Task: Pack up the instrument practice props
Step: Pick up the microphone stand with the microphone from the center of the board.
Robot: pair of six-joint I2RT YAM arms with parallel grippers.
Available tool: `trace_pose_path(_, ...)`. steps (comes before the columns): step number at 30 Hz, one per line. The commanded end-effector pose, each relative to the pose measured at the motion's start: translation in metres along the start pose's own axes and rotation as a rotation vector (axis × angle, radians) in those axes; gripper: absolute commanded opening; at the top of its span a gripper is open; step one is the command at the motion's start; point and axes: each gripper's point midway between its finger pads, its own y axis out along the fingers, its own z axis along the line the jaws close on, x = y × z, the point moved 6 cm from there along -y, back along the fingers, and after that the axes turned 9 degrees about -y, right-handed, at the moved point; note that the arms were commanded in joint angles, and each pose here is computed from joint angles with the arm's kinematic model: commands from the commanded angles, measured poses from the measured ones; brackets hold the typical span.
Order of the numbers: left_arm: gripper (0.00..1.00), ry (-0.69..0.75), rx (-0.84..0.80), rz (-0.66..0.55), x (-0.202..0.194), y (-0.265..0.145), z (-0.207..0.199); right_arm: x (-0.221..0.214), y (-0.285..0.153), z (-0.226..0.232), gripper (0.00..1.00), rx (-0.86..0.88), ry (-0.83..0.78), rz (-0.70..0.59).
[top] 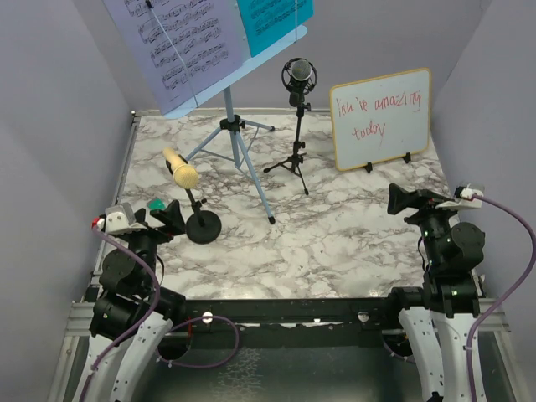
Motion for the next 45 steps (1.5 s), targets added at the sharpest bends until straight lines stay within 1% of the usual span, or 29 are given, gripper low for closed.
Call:
trace_pose_path(1, 0.99, 0.010, -0.057, 0.016, -0.002, 0.002, -0.007, 0.008, 0.000, 0.006, 1.00, 0.041, 0.028, -0.014)
trace_pose_path(7, 0.99, 0.026, -0.078, 0.053, -0.009, 0.006, -0.010, -0.005, 0.006, 0.009, 1.00, 0.051, 0.079, 0.042)
trace_pose_path(12, 0.99, 0.042, -0.107, 0.105, -0.017, 0.011, -0.015, -0.023, 0.014, 0.016, 1.00, 0.116, 0.128, 0.106)
trace_pose_path(17, 0.99, 0.009, -0.108, 0.127, -0.024, 0.017, -0.019, -0.040, 0.016, 0.030, 1.00, 0.271, 0.087, 0.191)
trace_pose_path(23, 0.99, 0.026, -0.101, 0.177, -0.034, 0.033, -0.025, -0.048, 0.016, 0.037, 1.00, 0.357, 0.071, 0.204)
trace_pose_path(26, 0.99, 0.057, -0.113, 0.153, -0.033, 0.044, -0.028, -0.048, 0.014, 0.042, 1.00, 0.409, 0.074, 0.184)
trace_pose_path(29, 0.99, 0.137, -0.177, 0.142, -0.034, 0.055, -0.036, -0.048, 0.012, 0.047, 1.00, 0.461, 0.073, 0.171)
trace_pose_path(31, 0.96, 0.199, -0.219, 0.145, -0.036, 0.061, -0.040, -0.046, 0.011, 0.049, 1.00, 0.478, 0.068, 0.162)
trace_pose_path(33, 0.92, 0.239, -0.227, 0.145, -0.040, 0.065, -0.040, -0.045, 0.010, 0.051, 1.00, 0.492, 0.064, 0.151)
trace_pose_path(35, 0.86, 0.244, -0.219, 0.138, -0.043, 0.068, -0.038, -0.045, 0.008, 0.052, 1.00, 0.507, 0.060, 0.145)
trace_pose_path(37, 0.77, 0.254, -0.231, 0.125, -0.045, 0.069, -0.037, -0.045, 0.007, 0.053, 1.00, 0.511, 0.058, 0.143)
trace_pose_path(40, 0.69, 0.244, -0.204, 0.077, -0.044, 0.073, -0.034, -0.047, 0.007, 0.053, 1.00, 0.517, 0.059, 0.141)
trace_pose_path(43, 0.65, 0.233, -0.193, 0.058, -0.045, 0.078, -0.033, -0.048, 0.006, 0.054, 1.00, 0.528, 0.058, 0.130)
trace_pose_path(45, 0.65, 0.222, -0.208, 0.051, -0.047, 0.080, -0.034, -0.049, 0.004, 0.057, 1.00, 0.551, 0.054, 0.128)
